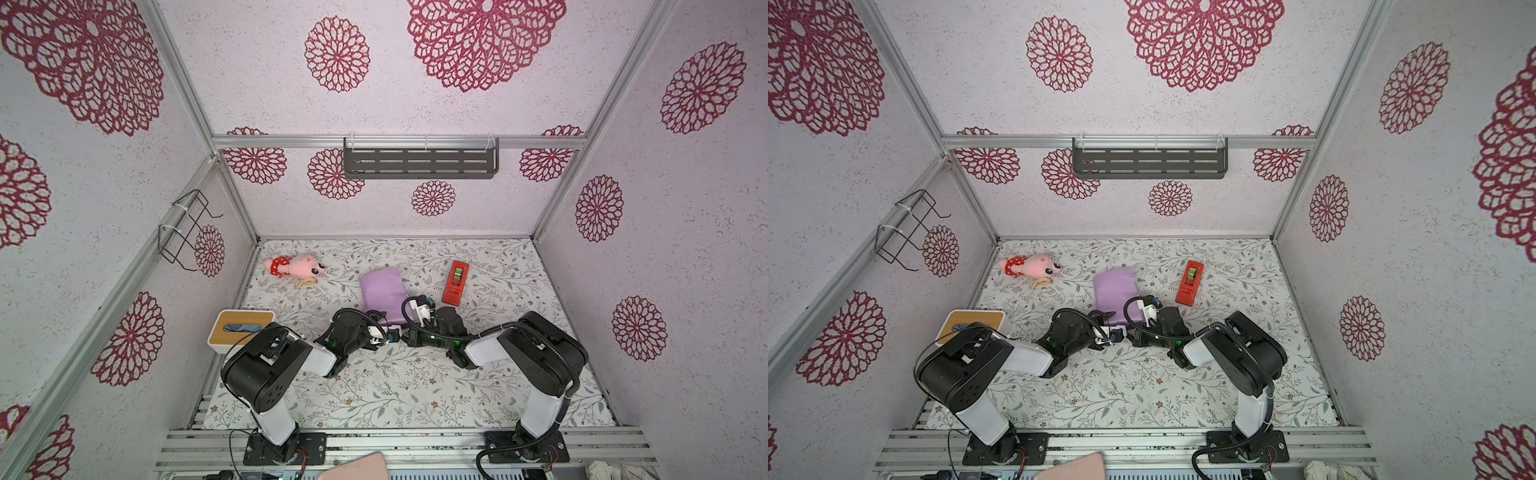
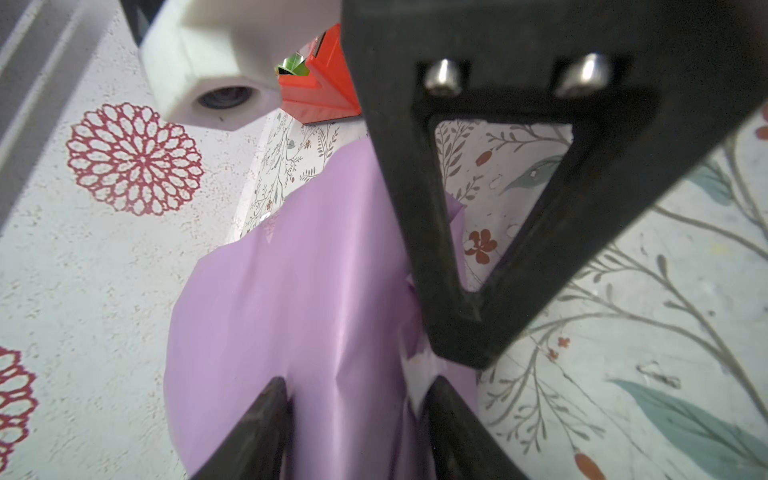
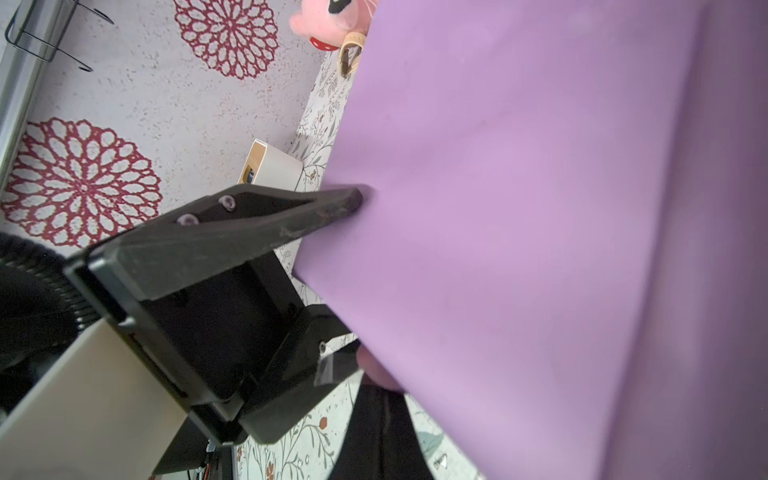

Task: Wrap the gift box in paper

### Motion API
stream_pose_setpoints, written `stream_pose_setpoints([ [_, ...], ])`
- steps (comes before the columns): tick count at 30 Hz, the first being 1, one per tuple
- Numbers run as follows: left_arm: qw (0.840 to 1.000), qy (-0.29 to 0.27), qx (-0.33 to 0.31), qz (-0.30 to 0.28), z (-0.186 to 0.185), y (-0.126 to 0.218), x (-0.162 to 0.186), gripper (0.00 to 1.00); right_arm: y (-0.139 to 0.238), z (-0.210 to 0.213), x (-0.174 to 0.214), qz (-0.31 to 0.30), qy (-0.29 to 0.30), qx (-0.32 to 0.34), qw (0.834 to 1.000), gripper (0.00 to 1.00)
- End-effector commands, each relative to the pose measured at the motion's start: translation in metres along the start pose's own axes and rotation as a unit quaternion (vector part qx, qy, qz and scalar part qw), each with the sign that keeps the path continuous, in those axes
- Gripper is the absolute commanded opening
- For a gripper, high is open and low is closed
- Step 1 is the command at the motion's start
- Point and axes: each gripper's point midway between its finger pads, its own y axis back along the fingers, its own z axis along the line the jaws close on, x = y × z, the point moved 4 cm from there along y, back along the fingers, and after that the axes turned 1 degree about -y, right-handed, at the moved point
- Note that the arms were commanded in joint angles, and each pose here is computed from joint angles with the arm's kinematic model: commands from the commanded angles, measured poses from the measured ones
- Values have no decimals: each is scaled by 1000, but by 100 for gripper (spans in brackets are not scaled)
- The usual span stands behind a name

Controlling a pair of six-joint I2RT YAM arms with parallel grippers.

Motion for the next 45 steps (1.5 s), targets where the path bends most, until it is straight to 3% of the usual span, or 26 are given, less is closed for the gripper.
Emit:
stream_pose_setpoints([
  [1, 999, 10, 23, 21, -8, 0, 8, 56, -3, 12, -13, -24, 11, -23, 999, 0],
  [21, 999, 10, 26, 18, -9, -1, 8, 55, -5, 13, -21, -38, 8, -27, 999, 0],
  [37, 999, 10, 27, 18, -9, -1, 8, 54, 32, 28, -3, -25, 3, -23, 999, 0],
  [45, 999, 11, 25, 18, -8, -1, 7, 54, 20, 30, -12, -21, 15, -32, 999, 0],
])
